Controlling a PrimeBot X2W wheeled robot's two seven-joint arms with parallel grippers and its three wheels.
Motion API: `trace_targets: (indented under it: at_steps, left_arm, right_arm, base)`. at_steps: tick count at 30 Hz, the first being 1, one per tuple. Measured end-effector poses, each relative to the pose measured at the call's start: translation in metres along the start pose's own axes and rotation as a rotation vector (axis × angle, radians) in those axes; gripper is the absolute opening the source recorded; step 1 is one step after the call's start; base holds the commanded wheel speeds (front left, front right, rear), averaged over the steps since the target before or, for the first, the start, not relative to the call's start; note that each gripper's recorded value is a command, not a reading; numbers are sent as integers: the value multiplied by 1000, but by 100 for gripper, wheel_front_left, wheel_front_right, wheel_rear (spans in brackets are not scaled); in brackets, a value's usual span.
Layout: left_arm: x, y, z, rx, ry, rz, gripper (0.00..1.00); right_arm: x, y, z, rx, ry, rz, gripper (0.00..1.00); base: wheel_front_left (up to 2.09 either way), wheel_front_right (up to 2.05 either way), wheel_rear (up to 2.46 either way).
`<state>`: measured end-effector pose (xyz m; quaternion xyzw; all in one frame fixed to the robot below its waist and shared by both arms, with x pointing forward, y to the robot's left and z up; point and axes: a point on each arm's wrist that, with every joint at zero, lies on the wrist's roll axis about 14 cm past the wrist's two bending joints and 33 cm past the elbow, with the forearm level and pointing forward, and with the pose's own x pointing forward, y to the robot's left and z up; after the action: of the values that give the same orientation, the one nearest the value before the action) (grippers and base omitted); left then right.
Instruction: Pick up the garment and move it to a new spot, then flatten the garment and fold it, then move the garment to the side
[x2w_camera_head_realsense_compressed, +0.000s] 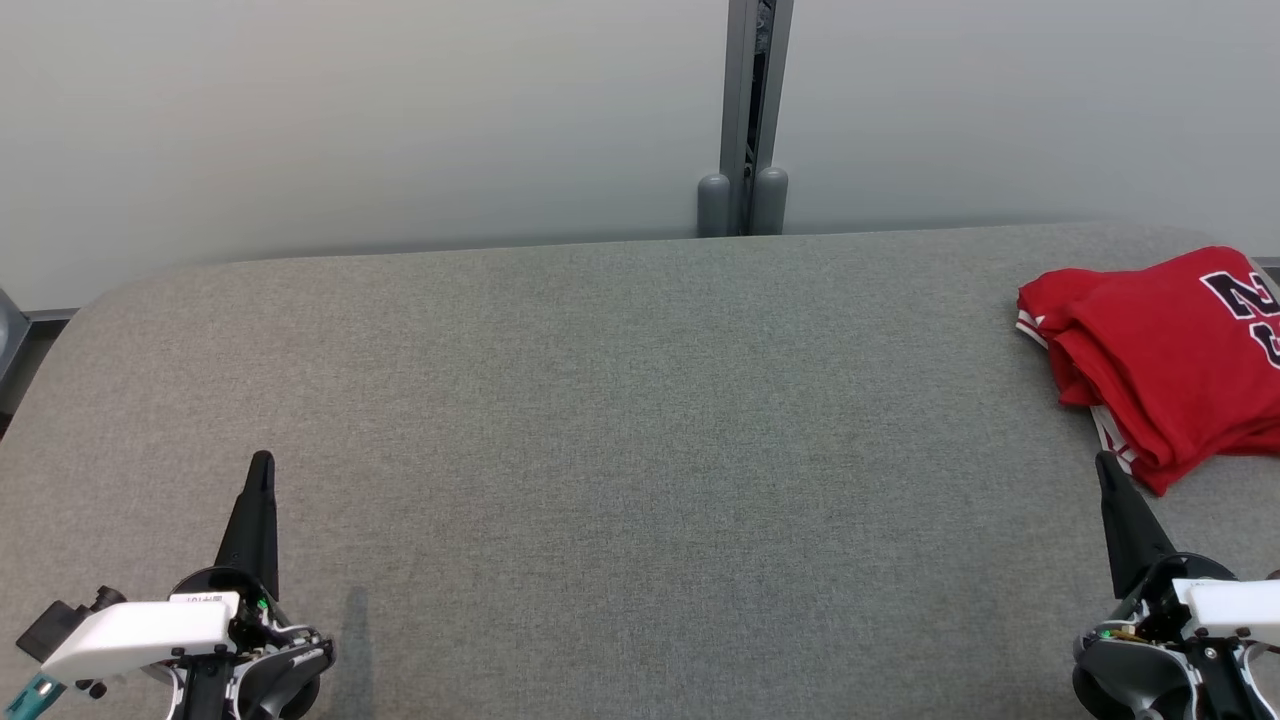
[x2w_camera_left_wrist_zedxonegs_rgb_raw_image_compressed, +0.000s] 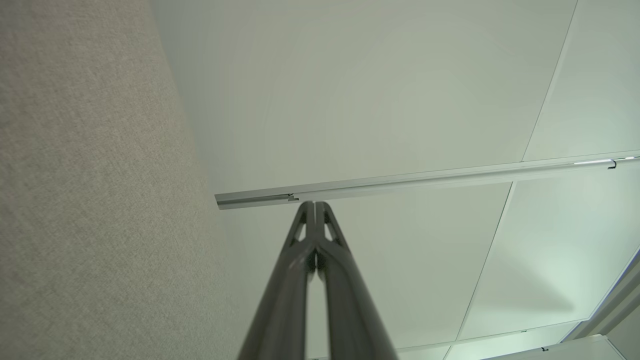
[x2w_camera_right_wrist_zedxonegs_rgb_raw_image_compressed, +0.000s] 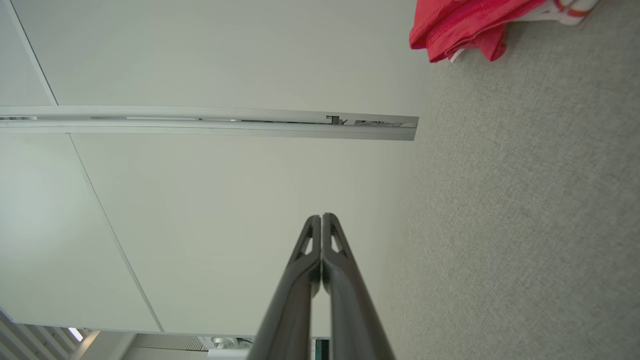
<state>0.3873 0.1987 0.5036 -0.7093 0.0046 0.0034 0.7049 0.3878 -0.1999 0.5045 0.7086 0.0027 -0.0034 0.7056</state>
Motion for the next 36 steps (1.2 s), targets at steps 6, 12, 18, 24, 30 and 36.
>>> trace_targets:
  at_steps: [6,12,18,24,30,36]
  left_arm:
    - [0,0,0,0,0,0,0]
    - [0,0,0,0,0,0,0]
    - [0,0,0,0,0,0,0]
    - [0,0,0,0,0,0,0]
    - [0,0,0,0,0,0,0]
    - [0,0,0,0,0,0,0]
  right_arm:
    - [0,0,0,0,0,0,0]
    - [0,0,0,0,0,0,0]
    - [0,0,0,0,0,0,0]
    - [0,0,0,0,0,0,0]
    - [0,0,0,1,0,0,0]
    - [0,0,0,1,0,0,0]
  base:
    - [0,0,0]
    - [0,0,0]
    - [0,0,0]
    - [0,0,0]
    - [0,0,0]
    - [0,0,0]
